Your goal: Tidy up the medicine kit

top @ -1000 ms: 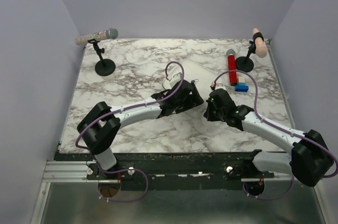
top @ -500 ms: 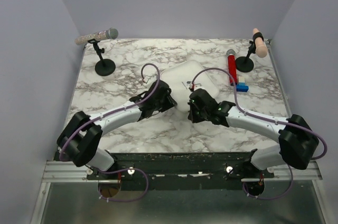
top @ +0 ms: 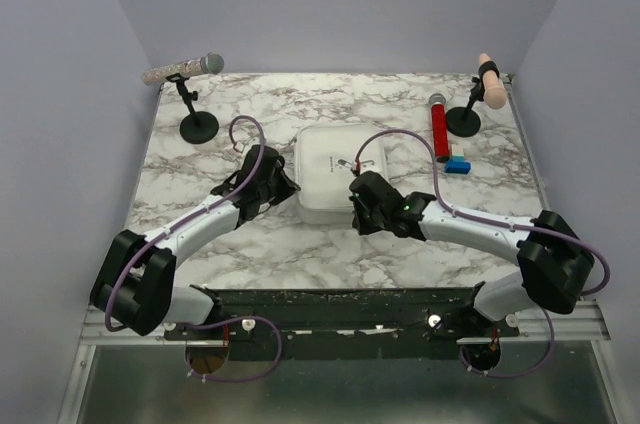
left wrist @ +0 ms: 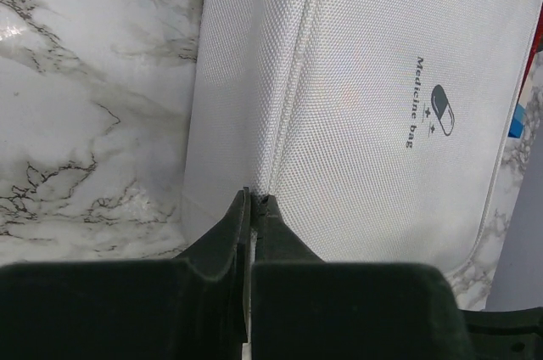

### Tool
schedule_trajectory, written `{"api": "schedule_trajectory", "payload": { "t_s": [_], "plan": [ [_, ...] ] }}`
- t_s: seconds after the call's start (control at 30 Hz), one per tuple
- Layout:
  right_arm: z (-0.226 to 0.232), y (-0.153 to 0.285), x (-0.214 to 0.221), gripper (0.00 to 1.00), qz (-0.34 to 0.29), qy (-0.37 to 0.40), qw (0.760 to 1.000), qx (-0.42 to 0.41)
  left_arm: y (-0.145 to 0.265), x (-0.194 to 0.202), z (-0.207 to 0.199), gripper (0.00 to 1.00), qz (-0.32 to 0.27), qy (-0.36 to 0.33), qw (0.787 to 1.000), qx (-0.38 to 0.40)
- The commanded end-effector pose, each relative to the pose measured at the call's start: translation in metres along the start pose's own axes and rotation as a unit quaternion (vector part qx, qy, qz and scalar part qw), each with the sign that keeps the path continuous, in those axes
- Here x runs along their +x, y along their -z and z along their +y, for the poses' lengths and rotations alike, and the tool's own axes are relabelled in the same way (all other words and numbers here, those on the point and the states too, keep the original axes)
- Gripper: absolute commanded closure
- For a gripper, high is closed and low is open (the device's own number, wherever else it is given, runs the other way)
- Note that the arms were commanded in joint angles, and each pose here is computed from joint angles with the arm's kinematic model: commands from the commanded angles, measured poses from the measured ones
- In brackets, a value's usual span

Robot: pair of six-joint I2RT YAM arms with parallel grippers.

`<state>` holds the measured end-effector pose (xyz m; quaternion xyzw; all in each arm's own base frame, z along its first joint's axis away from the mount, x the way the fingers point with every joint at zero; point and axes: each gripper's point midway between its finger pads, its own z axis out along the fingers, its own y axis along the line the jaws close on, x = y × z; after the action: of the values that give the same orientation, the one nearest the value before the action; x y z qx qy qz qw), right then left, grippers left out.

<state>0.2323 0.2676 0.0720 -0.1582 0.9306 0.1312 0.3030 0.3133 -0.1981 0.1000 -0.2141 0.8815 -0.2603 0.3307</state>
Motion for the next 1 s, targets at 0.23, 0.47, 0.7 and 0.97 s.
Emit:
{"api": "schedule_trajectory", "payload": {
  "t_s": [0.23, 0.47, 0.7, 0.97],
  "plan": [
    [-0.094, 0.010, 0.047, 0.99, 0.027, -0.057, 0.992, 0.111, -0.016, -0.023, 0.084, 1.00, -0.013, -0.007, 0.990, -0.141],
    [-0.078, 0.011, 0.035, 0.99, 0.026, -0.049, 0.996, 0.073, -0.013, -0.088, 0.041, 0.97, -0.045, -0.031, 0.990, -0.128],
    [-0.075, 0.014, 0.022, 0.99, 0.013, -0.041, 0.997, 0.070, 0.043, -0.070, -0.006, 0.12, -0.055, -0.002, 0.998, -0.030],
    [-0.069, 0.012, 0.020, 0.99, 0.013, -0.044, 0.997, 0.057, 0.055, 0.044, -0.069, 0.01, -0.010, 0.080, 0.995, 0.066]
  ]
}}
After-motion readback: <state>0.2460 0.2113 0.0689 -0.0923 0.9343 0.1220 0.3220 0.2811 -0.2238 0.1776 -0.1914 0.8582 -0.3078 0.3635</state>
